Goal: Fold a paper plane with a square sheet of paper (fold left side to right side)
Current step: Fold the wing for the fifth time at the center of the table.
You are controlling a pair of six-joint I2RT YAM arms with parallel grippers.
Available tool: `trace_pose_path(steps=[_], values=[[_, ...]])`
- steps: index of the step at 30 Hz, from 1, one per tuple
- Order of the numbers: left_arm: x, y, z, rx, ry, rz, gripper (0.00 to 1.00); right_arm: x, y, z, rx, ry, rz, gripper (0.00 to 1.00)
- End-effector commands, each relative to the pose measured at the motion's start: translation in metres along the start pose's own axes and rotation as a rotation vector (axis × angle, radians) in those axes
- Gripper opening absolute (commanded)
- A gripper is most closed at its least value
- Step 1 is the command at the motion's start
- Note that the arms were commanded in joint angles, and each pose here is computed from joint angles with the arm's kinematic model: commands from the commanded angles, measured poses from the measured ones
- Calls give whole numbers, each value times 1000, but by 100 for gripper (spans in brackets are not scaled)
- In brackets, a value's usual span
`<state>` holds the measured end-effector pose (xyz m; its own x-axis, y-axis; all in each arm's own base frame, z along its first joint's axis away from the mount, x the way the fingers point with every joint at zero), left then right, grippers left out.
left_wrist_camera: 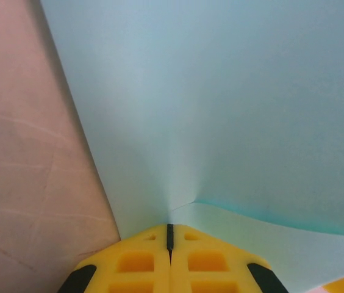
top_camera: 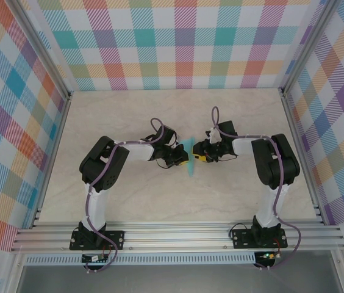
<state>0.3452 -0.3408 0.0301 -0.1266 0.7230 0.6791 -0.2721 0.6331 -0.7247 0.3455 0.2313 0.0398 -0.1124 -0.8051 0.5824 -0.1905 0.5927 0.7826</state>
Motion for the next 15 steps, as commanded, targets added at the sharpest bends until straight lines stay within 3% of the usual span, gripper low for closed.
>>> trace_pose_path(steps=[1,15], values=[[0,24,-4,28,-20,-75,0,-2,5,21,17,41,-17,38],[-2,27,-4,37,-17,-79,0,-5,4,40,-10,66,-42,36]])
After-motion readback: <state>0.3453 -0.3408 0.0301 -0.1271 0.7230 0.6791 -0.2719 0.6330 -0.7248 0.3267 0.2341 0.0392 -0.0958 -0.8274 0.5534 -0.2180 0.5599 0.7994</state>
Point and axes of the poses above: each hand's point on the last joint's axis, 136 mm out from that joint toward the fingers, its own x axis back along the fingers, its own y axis along the line the jaws close on, z = x × y, the point moved 1 cm from there along x, back along the fingers, and after that the axes turned 12 degrees about x, right-handed, at the moved point
